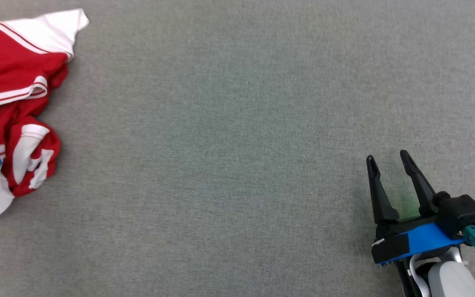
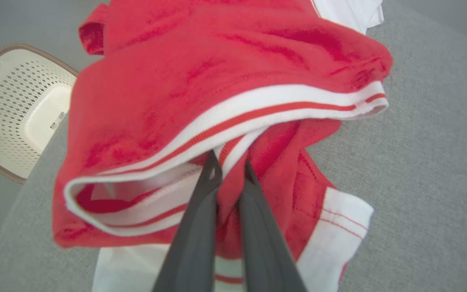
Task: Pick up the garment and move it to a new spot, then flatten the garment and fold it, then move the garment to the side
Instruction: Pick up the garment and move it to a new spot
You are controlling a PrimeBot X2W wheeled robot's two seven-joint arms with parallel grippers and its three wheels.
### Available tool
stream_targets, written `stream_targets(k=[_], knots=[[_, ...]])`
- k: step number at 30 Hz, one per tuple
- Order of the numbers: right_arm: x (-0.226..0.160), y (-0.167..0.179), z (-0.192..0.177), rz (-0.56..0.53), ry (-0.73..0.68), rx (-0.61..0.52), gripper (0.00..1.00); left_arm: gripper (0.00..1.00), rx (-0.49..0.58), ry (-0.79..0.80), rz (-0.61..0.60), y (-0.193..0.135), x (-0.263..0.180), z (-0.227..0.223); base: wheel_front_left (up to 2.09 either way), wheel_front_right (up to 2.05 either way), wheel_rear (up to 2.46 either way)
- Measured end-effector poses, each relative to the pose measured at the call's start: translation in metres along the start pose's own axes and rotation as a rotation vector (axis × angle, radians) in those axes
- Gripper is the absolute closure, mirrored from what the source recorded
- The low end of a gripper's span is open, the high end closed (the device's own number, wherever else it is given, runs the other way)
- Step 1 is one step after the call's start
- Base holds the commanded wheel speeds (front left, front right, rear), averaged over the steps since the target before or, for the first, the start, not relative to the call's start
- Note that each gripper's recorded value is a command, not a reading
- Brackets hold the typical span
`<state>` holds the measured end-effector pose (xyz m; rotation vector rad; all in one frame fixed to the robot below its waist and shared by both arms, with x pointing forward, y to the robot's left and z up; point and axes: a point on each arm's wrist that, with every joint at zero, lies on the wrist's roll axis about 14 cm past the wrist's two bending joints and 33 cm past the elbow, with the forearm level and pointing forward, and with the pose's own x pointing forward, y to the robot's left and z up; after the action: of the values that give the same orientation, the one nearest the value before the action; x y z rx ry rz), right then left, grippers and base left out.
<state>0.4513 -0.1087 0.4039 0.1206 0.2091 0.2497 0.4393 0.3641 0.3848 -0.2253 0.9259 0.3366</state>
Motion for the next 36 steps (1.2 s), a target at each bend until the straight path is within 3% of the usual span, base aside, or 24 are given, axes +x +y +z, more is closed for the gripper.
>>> stream_targets(k=[8, 15, 19, 25, 30, 36], knots=[[-0.009, 0.013, 0.030, 0.023, -0.089, 0.030, 0.00, 1.00, 0.077, -0.306, -0.024, 0.008, -0.071, 0.071, 0.00, 0.00, 0.00], [-0.031, 0.021, 0.049, 0.028, -0.148, 0.067, 0.00, 1.00, 0.199, -0.651, -0.117, -0.020, -0.169, 0.150, 0.00, 0.00, 0.00], [-0.048, 0.013, 0.057, -0.005, -0.177, 0.078, 0.00, 1.00, 0.271, -0.828, -0.224, -0.062, -0.224, 0.180, 0.00, 0.00, 0.00], [-0.074, -0.007, 0.063, -0.076, -0.212, 0.089, 0.00, 1.00, 0.371, -0.963, -0.453, -0.147, -0.278, 0.186, 0.00, 0.00, 0.00], [-0.092, -0.027, 0.066, -0.144, -0.234, 0.094, 0.00, 1.00, 0.459, -1.000, -0.663, -0.221, -0.308, 0.171, 0.00, 0.00, 0.00], [-0.114, -0.052, 0.063, -0.233, -0.241, 0.105, 0.00, 1.00, 0.519, -0.949, -0.899, -0.297, -0.314, 0.138, 0.00, 0.00, 0.00]])
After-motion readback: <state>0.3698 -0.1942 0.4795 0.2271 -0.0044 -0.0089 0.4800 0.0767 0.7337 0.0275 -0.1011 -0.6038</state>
